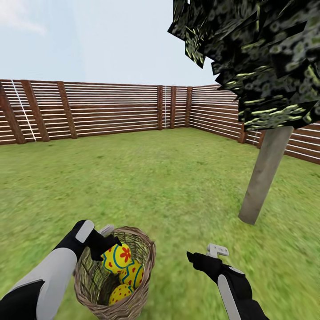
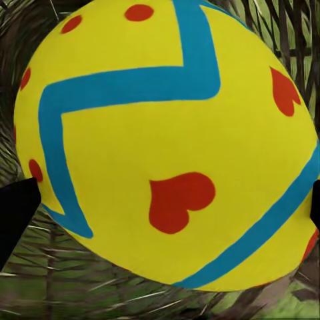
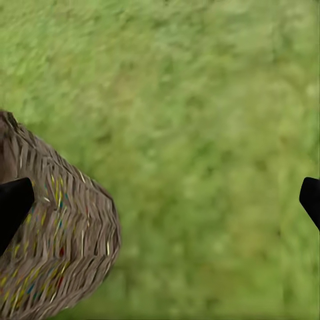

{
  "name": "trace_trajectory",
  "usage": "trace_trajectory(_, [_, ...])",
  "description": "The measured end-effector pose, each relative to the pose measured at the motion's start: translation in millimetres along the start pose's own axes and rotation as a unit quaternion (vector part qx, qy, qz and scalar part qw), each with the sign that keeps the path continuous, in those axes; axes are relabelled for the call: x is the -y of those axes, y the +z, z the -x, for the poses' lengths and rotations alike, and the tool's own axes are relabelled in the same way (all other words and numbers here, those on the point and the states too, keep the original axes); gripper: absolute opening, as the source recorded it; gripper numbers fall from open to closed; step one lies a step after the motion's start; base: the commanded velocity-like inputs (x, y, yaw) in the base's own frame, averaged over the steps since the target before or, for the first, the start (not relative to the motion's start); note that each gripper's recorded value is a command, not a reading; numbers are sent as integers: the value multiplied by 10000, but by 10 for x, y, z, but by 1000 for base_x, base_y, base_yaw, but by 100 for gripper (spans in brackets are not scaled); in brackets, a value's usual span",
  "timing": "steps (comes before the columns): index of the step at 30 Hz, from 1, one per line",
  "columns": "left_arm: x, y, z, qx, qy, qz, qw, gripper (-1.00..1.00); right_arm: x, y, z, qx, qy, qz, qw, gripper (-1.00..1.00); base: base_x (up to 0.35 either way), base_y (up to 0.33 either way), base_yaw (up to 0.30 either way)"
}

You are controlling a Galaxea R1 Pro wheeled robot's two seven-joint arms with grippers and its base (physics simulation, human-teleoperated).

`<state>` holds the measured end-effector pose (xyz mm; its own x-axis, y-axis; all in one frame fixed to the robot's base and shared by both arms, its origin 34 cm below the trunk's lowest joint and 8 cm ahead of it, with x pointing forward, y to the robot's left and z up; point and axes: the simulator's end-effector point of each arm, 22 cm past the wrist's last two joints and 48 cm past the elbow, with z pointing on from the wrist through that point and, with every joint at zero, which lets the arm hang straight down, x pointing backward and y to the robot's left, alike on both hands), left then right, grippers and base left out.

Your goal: Take the three Easter eggs out of the wicker basket on the lawn in the garden, then place them on the lawn next to a single tree (choose any tree) so that all three eggs are next to the same tree and none are left in the basket.

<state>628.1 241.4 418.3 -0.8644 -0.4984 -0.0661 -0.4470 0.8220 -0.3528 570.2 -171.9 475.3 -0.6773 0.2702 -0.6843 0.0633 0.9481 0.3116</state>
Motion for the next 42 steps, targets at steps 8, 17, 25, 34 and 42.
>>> trace_trajectory(8, [115,-178,38,-57,55,-28,10000,-100,-64,-81,152,-4,0,5,10000,100,-157,0,0])
trace_trajectory(17, [262,-431,176,78,135,-46,9999,-100,-250,-181,307,-18,-100,101,9999,100,-28,0,-78])
trace_trajectory(25, [434,-738,392,362,229,-90,9990,-100,-324,-279,472,2,-124,113,9999,100,-85,13,-110])
trace_trajectory(34, [479,-921,455,385,238,38,9990,-100,-378,-371,626,-13,-117,104,9999,100,-115,43,-3])
trace_trajectory(42, [637,-1206,631,643,295,102,9974,-100,-432,-456,764,-19,-121,98,9999,100,-91,40,0])
